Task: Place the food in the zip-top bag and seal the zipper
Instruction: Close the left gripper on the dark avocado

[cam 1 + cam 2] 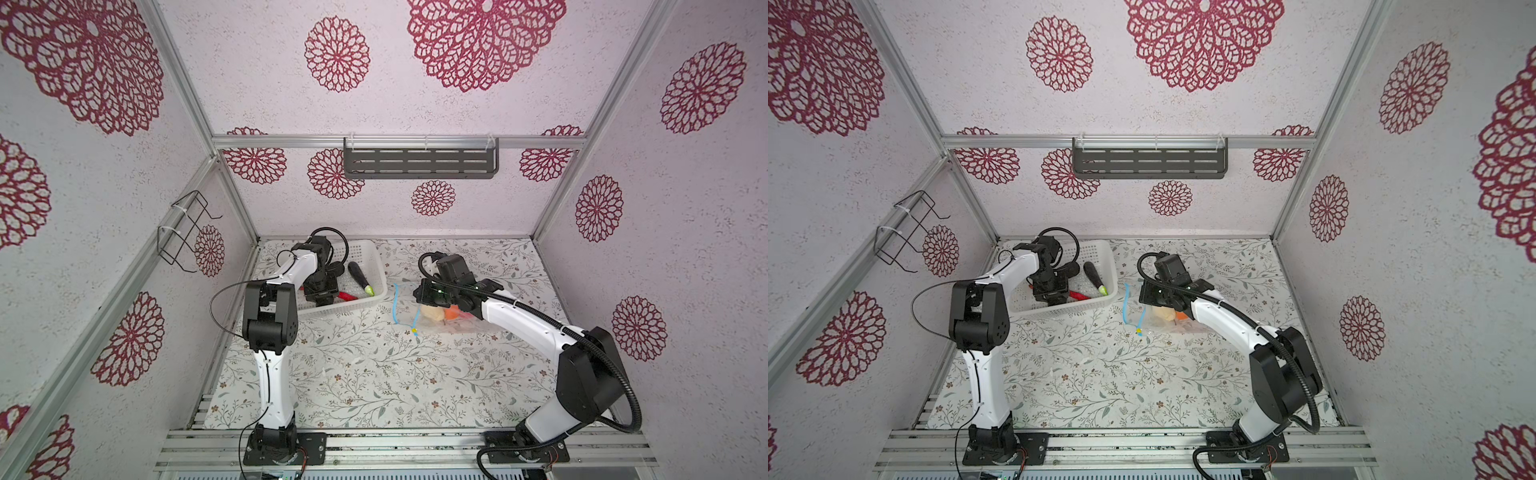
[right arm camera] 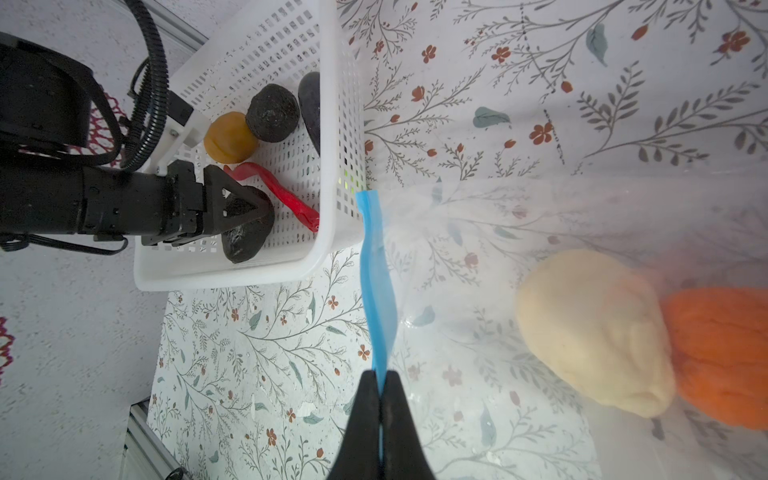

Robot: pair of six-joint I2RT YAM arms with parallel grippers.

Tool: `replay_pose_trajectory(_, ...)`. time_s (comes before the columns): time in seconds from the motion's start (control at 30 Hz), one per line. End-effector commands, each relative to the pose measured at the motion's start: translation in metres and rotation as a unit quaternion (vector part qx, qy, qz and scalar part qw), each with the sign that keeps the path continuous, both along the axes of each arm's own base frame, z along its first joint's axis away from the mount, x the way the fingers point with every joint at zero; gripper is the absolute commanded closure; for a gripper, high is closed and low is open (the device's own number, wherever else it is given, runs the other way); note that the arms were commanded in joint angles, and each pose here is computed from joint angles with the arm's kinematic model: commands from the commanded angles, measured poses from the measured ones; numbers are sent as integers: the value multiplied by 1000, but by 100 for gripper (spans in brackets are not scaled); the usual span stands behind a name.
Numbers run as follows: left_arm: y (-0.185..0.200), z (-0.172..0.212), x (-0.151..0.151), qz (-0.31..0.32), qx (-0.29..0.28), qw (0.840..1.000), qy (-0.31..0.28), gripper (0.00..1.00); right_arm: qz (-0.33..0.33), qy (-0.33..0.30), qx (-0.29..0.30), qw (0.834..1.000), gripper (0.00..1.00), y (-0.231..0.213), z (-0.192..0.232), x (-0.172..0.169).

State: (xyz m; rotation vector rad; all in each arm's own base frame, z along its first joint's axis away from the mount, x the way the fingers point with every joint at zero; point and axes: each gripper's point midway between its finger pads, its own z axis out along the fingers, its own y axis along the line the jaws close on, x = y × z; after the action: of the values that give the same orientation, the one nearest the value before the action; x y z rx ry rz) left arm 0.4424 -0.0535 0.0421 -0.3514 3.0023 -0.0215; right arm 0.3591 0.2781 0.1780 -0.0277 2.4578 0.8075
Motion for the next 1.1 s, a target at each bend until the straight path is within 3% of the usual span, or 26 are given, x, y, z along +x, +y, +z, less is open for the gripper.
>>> replay_pose_trajectory(0.0, 1, 24, 3, 4, -3, 1000, -26, 43, 0, -16, 12, 1000, 100, 2, 14, 4)
replay_pose_trajectory(0.47, 0, 46, 10, 10, -10, 999, -50, 51, -1, -20, 15, 1000, 100, 0, 19, 1)
replay_pose_trajectory(1.07, -20, 79, 20, 10, -48, 994, -98, 52, -2, -19, 13, 1000, 100, 1, 17, 3)
